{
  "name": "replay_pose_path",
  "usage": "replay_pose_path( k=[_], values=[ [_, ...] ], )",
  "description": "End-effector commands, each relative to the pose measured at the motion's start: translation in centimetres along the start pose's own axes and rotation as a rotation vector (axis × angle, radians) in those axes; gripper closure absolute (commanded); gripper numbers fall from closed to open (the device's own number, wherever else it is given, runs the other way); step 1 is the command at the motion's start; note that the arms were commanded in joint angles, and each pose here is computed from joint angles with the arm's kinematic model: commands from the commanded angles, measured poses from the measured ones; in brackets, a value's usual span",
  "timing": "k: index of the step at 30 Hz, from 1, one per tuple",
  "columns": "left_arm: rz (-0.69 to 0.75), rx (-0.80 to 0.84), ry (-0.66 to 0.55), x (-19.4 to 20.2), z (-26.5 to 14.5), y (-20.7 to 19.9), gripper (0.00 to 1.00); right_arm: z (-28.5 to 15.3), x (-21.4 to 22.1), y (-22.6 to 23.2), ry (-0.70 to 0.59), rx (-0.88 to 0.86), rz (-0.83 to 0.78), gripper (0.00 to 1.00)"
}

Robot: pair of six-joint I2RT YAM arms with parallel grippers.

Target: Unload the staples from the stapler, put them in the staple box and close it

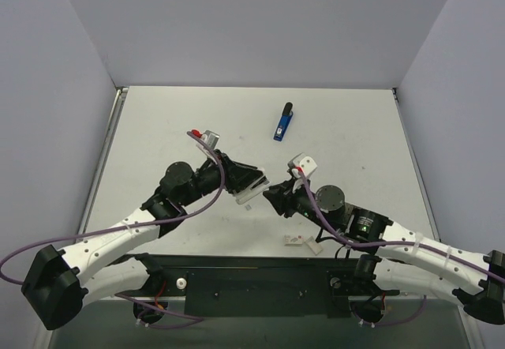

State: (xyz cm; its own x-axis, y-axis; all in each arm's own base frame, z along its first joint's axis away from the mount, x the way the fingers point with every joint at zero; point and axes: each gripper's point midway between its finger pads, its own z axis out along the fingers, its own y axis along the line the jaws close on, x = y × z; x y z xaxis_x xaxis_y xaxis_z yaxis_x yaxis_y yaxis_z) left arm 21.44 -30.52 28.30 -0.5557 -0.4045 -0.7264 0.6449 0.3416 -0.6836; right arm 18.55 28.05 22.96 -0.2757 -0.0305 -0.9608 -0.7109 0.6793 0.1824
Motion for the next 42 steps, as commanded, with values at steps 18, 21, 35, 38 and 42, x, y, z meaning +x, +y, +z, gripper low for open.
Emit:
replay_pose_path(
  k=[18, 21, 35, 38, 42],
  values=[
    [0.460, -0.615, -0.288, -10.6, 5.5, 13.3, 1.00, -2.9, 5.0, -5.1, 0.051, 0.276, 0.247, 0.55],
    [0.524, -0.694, -0.255, -11.4, 6.6, 16.5, 1.00, -2.7, 6.3, -4.8, 0.069, 0.258, 0.267, 0.55],
    [0.593, -0.905, -0.090, -14.7, 12.4, 30.6, 1.00, -3.3, 7.9, -4.8, 0.093, 0.244, 0.266, 0.52],
    [0.570, -0.944, -0.051, -14.5, 12.5, 34.0, 1.00, -3.3, 7.9, -4.7, 0.097, 0.239, 0.267, 0.51],
    [0.572, -0.987, -0.028, -15.2, 12.4, 36.7, 1.00, -3.4, 7.9, -4.7, 0.089, 0.236, 0.272, 0.51]
  ],
)
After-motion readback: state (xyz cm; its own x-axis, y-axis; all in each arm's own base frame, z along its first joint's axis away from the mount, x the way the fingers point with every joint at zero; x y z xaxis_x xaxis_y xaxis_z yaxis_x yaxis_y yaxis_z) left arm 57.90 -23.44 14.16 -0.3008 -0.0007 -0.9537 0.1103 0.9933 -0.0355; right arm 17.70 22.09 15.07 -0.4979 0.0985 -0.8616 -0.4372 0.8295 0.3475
